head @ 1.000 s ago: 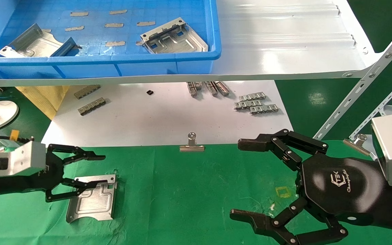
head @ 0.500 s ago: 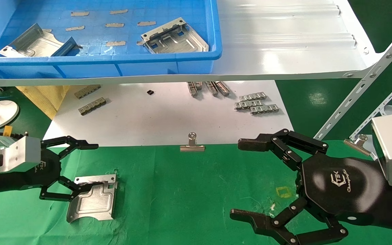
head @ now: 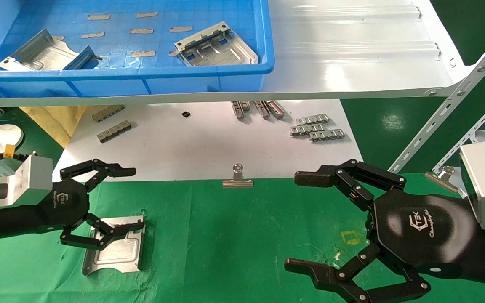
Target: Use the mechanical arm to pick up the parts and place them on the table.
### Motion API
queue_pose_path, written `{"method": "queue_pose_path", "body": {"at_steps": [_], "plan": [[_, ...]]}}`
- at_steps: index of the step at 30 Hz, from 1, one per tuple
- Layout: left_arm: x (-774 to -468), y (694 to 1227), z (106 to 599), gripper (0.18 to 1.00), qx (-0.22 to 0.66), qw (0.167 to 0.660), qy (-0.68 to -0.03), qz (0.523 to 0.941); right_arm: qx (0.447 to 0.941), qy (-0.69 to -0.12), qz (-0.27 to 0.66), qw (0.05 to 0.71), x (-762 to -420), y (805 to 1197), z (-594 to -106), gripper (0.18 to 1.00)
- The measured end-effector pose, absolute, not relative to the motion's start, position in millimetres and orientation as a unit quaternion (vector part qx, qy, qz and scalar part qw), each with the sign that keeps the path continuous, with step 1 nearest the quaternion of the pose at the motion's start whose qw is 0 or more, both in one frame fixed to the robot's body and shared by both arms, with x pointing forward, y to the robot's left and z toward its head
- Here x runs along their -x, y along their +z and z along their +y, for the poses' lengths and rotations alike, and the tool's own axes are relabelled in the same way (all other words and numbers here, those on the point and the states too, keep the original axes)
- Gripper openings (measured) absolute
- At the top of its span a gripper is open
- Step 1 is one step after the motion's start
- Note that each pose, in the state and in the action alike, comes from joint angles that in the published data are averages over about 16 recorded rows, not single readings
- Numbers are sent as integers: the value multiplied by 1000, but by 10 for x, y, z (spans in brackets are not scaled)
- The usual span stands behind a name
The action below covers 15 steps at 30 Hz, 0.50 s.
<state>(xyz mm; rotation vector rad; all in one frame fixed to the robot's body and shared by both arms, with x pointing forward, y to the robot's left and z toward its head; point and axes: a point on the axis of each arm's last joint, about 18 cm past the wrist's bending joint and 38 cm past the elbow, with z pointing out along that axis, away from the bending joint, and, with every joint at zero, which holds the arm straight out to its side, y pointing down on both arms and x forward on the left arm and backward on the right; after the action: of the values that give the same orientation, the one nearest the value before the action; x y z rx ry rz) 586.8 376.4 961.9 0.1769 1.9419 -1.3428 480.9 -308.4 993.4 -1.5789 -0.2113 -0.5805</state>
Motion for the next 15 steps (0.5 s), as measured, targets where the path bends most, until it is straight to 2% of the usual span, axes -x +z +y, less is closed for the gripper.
{"method": "queue_pose_path", "body": {"at_steps": [15], "plan": [[-5603, 9730, 3475, 1001, -77, 339, -584, 734, 698, -257, -93, 662, -4809, 9934, -3084, 1000]]}}
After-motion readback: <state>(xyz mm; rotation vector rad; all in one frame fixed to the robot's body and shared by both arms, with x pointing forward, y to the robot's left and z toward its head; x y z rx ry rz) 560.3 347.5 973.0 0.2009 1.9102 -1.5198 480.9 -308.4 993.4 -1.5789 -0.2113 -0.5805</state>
